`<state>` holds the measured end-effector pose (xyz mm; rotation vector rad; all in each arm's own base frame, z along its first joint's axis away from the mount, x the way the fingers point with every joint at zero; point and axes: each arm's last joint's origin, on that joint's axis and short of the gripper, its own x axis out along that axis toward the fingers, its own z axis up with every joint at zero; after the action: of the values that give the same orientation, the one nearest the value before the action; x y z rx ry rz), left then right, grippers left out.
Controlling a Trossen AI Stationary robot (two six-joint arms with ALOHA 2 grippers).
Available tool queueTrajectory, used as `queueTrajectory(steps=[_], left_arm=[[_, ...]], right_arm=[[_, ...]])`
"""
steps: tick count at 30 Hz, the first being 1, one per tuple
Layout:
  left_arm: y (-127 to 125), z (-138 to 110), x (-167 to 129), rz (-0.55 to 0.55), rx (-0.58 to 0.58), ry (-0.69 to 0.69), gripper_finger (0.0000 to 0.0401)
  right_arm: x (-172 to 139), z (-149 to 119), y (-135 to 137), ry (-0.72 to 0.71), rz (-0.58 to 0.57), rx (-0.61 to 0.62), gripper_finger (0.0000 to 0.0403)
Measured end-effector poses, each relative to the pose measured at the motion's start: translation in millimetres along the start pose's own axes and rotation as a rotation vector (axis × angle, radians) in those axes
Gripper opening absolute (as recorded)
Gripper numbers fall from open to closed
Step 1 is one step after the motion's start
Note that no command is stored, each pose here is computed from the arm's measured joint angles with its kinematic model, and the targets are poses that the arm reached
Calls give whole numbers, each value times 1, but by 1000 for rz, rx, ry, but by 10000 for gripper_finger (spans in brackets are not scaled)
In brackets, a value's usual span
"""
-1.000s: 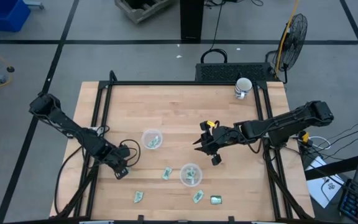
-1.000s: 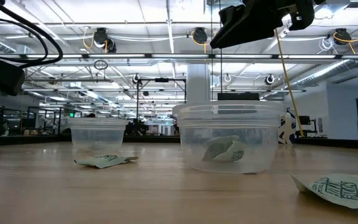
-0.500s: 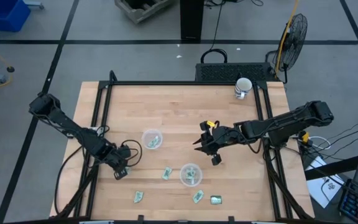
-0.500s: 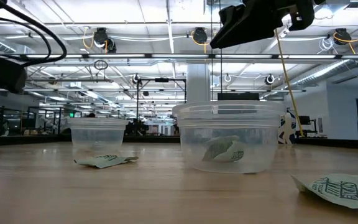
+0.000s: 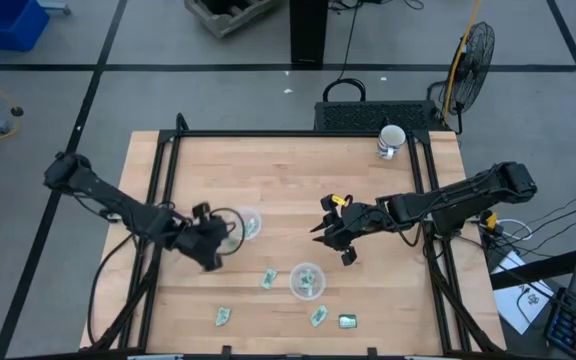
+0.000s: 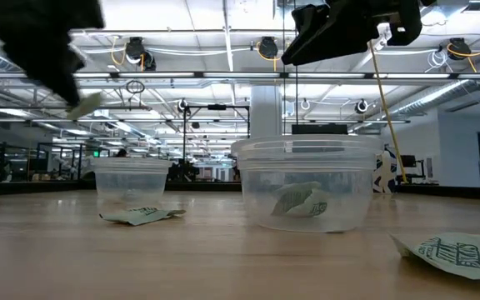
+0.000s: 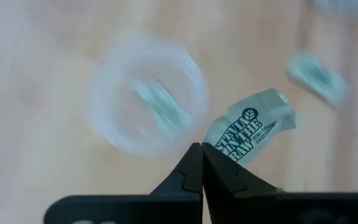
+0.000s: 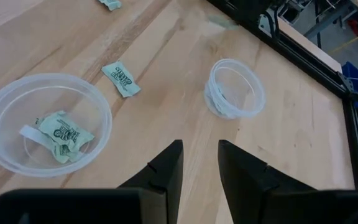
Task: Pick and place items into bin
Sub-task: Put the white stevia packet into the top transparent bin
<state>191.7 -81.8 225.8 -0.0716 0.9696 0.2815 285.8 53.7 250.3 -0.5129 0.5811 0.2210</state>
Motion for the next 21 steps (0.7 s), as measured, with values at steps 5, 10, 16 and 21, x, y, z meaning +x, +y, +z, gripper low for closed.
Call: queueTrajectory(steps=[5, 10, 16, 21], left_arm=[[24, 25, 5, 79, 40, -39, 3], [52, 31, 24, 103, 31, -25, 2], [72, 32, 41, 28, -37, -46, 2], [72, 19, 64, -24, -29, 2, 2]], right_arm=[[0, 0, 0, -1, -1, -44, 93], [0, 1, 0, -3, -9, -81, 93], [0, 2, -1, -16, -16, -80, 93], [0, 3, -2, -31, -25, -108, 93]])
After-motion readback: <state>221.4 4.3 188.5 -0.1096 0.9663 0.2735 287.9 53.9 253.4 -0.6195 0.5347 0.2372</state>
